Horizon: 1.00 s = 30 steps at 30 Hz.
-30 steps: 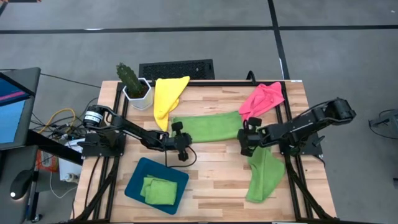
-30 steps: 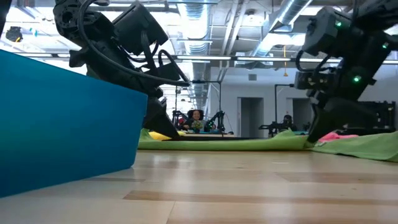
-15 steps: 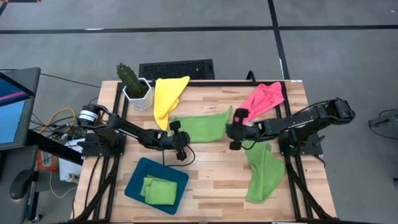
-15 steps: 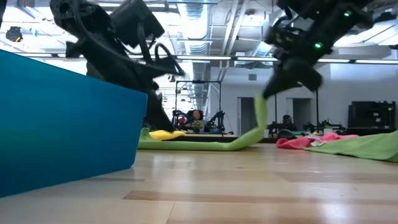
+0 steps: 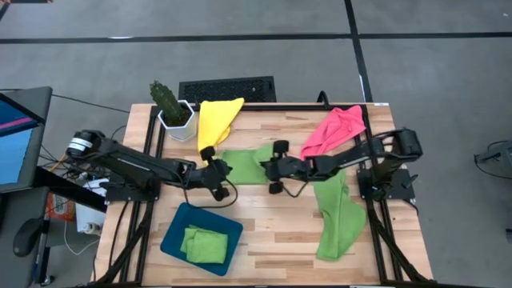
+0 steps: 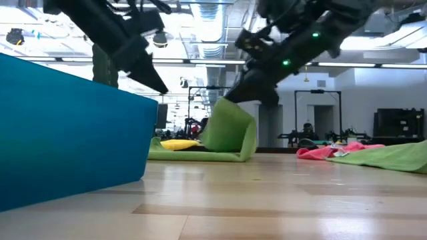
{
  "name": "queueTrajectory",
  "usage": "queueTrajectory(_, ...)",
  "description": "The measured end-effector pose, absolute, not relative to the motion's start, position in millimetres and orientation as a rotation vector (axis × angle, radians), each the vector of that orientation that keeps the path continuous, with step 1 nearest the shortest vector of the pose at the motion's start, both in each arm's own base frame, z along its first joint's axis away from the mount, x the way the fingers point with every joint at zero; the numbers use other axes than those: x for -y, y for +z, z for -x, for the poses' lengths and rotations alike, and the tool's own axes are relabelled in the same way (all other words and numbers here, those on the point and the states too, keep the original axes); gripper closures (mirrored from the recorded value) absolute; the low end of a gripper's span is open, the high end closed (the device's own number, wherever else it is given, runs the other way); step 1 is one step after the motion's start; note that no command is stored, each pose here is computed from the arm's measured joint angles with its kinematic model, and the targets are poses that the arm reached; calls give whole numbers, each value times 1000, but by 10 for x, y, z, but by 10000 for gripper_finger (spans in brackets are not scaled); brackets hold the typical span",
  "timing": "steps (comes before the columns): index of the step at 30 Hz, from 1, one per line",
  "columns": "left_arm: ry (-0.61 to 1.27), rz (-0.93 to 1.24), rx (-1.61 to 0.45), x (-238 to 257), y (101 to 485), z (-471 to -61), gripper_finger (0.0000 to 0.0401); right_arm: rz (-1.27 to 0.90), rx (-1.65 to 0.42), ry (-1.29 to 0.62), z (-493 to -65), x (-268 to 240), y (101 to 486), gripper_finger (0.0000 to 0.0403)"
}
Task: Fold microfiber towels
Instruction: Fold the top green microfiber
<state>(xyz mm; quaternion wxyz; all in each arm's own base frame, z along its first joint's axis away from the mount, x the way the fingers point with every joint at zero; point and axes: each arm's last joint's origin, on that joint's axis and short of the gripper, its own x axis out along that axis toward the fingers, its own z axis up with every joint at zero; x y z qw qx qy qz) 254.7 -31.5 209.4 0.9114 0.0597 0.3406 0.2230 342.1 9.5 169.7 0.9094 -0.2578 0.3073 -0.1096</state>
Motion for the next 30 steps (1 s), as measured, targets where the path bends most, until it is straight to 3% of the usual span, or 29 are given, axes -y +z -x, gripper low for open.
queueTrajectory(7, 472, -112, -697, 334, 2186, -2434, 401, 582, -603, -269, -3773, 8, 1875, 392)
queueTrajectory(12, 465, -104, -711, 365, 2198, -2388, 401, 547, -519, -193, -3967, 25, 2028, 388)
queueTrajectory(19, 462, -90, -742, 412, 2183, -2326, 401, 568, -571, -138, -4250, 8, 1779, 391)
queueTrajectory(25, 459, -103, -767, 419, 2165, -2306, 401, 715, -642, -324, -4273, 117, 1876, 391)
queueTrajectory(30, 459, -99, -767, 424, 2164, -2304, 401, 622, -669, -450, -4113, 267, 2152, 391)
